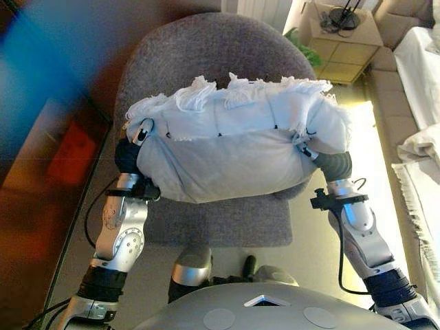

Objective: Pick up the cushion and take it to the sofa

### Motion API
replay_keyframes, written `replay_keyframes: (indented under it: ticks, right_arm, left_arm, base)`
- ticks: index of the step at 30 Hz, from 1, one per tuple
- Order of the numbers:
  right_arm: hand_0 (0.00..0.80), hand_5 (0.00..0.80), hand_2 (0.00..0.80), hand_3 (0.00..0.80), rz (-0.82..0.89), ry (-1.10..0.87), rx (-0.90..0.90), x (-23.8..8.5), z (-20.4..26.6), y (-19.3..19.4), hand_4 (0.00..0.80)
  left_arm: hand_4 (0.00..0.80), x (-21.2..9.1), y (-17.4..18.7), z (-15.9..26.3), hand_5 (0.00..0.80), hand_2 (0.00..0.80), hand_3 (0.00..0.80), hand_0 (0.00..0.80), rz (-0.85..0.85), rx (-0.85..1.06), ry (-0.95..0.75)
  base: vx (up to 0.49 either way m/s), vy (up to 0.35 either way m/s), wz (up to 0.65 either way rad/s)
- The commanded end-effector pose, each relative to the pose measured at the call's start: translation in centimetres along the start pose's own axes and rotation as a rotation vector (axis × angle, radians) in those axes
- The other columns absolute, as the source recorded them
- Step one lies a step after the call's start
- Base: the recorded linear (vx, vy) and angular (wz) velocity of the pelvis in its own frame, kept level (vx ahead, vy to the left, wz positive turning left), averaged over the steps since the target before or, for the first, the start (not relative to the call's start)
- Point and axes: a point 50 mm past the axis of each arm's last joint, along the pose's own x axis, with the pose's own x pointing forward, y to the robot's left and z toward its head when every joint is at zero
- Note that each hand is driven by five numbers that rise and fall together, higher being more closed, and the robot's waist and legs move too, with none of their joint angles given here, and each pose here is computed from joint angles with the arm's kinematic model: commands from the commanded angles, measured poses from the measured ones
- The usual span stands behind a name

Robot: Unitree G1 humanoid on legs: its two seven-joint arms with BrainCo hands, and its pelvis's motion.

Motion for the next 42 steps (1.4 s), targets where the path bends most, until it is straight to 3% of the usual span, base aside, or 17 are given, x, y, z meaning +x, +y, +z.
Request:
replay_keyframes:
  ticks: [1, 14, 22, 30, 42]
  right_arm:
    - [0.8, 0.8, 0.8, 0.8, 0.139, -0.224, 0.064, 0.5, 4.1, 1.6, 0.8]
    - [0.8, 0.8, 0.8, 0.8, 0.081, -0.252, 0.104, 1.8, 2.9, 3.6, 0.8]
    - [0.8, 0.8, 0.8, 0.8, 0.08, -0.179, 0.172, 2.7, 1.8, 4.2, 0.8]
    - [0.8, 0.8, 0.8, 0.8, 0.063, -0.137, 0.197, 4.9, 0.5, 5.5, 0.8]
    - [0.8, 0.8, 0.8, 0.8, -0.009, 0.195, 0.383, 8.6, -6.3, 8.4, 0.8]
  left_arm:
    - [0.8, 0.7, -4.2, 2.7, 0.8, 0.8, 0.8, 0.8, -0.175, -0.113, -0.194]
    - [0.8, 2.4, -4.5, 2.7, 0.8, 0.8, 0.8, 0.8, -0.216, 0.001, -0.147]
    - [0.8, 1.5, -4.0, 1.2, 0.8, 0.8, 0.8, 0.8, -0.173, 0.071, -0.083]
    - [0.8, 3.7, -3.7, 0.3, 0.8, 0.8, 0.8, 0.8, -0.15, 0.158, -0.053]
    - [0.8, 8.6, -3.4, -6.3, 0.8, 0.8, 0.8, 0.8, -0.062, 0.327, 0.228]
  base:
    - [0.501, 0.12, 0.01]
    - [0.275, -0.112, 0.35]
    - [0.162, -0.102, 0.49]
    - [0.117, -0.003, 0.1]
    - [0.152, -0.023, 0.06]
